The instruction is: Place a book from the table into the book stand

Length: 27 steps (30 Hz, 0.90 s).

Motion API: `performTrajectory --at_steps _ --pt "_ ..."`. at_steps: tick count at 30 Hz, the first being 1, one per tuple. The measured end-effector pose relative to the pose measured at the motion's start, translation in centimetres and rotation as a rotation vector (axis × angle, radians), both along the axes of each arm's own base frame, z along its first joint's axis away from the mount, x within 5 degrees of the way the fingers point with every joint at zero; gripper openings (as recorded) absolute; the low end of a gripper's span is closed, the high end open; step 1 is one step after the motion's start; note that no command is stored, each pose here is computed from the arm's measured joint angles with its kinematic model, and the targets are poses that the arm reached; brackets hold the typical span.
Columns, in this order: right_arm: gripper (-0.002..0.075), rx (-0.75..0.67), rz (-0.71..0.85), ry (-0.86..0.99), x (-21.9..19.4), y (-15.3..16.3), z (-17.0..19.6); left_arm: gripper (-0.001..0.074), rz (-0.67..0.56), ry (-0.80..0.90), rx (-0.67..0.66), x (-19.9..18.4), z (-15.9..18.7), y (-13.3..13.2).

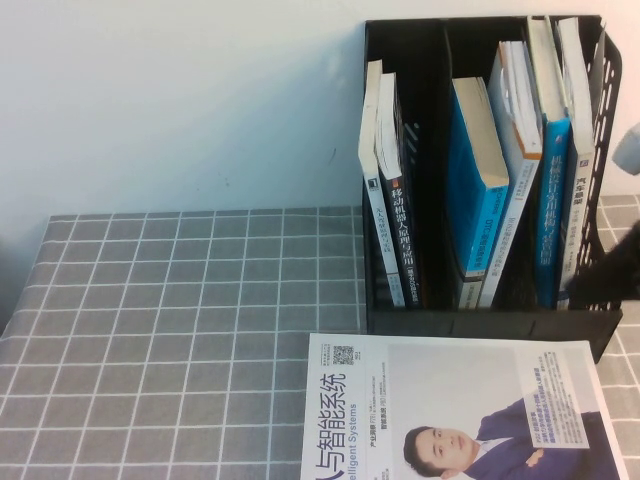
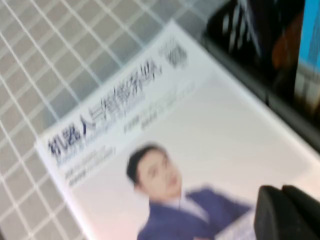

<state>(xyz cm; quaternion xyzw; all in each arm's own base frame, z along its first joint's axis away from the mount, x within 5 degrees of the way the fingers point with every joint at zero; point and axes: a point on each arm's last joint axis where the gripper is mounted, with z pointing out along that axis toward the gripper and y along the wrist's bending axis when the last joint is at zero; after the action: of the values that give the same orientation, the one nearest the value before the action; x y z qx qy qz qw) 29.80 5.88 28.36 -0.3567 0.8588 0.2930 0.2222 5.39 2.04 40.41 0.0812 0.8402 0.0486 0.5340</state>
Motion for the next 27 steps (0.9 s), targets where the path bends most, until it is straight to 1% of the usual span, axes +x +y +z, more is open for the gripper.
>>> performTrajectory --at_steps 2,4,8,10,12,17,20,22,25,27 --pt "-0.0003 -0.071 -0.024 0.033 -0.9 -0.5 0.6 -0.0001 0.115 -0.016 -0.052 -1.1 -0.4 0.9" --pt "-0.0003 -0.182 -0.082 0.059 -1.9 -1.4 1.1 -0.0001 0.219 -0.034 -0.128 -2.3 -0.7 1.6" --pt "-0.0003 -0.392 -0.238 0.053 -3.3 -3.5 2.4 -0.0001 0.361 -0.082 -0.211 -4.7 -1.1 2.3" --pt "-0.0003 -0.445 -0.304 -0.009 -3.9 -4.1 3.5 -0.0001 0.411 -0.106 -0.226 -5.8 -1.3 2.6" --pt "-0.0003 -0.432 -0.345 -0.112 -4.5 -4.2 5.0 -0.0001 0.450 -0.124 -0.236 -6.7 -1.4 2.7" --pt "-0.0003 -0.297 -0.382 -0.461 -7.3 -3.5 10.3 -0.0002 0.494 -0.161 -0.251 -8.1 -1.6 2.9" --pt "-0.0003 -0.232 -0.430 -0.665 -10.6 -3.3 13.7 -0.0002 0.511 -0.178 -0.260 -8.7 -1.8 2.9" --pt "-0.0003 -0.210 -0.446 -0.767 -13.1 -3.3 15.4 -0.0002 0.531 -0.213 -0.324 -9.0 -2.2 2.7" --pt "-0.0003 -0.190 -0.459 -0.854 -16.3 -3.3 16.3 -0.0002 0.526 -0.332 -0.407 -8.7 -3.3 2.2" --pt "-0.0003 -0.194 -0.462 -0.875 -18.1 -3.4 15.6 -0.0002 0.484 -0.414 -0.420 -7.8 -4.7 1.7"
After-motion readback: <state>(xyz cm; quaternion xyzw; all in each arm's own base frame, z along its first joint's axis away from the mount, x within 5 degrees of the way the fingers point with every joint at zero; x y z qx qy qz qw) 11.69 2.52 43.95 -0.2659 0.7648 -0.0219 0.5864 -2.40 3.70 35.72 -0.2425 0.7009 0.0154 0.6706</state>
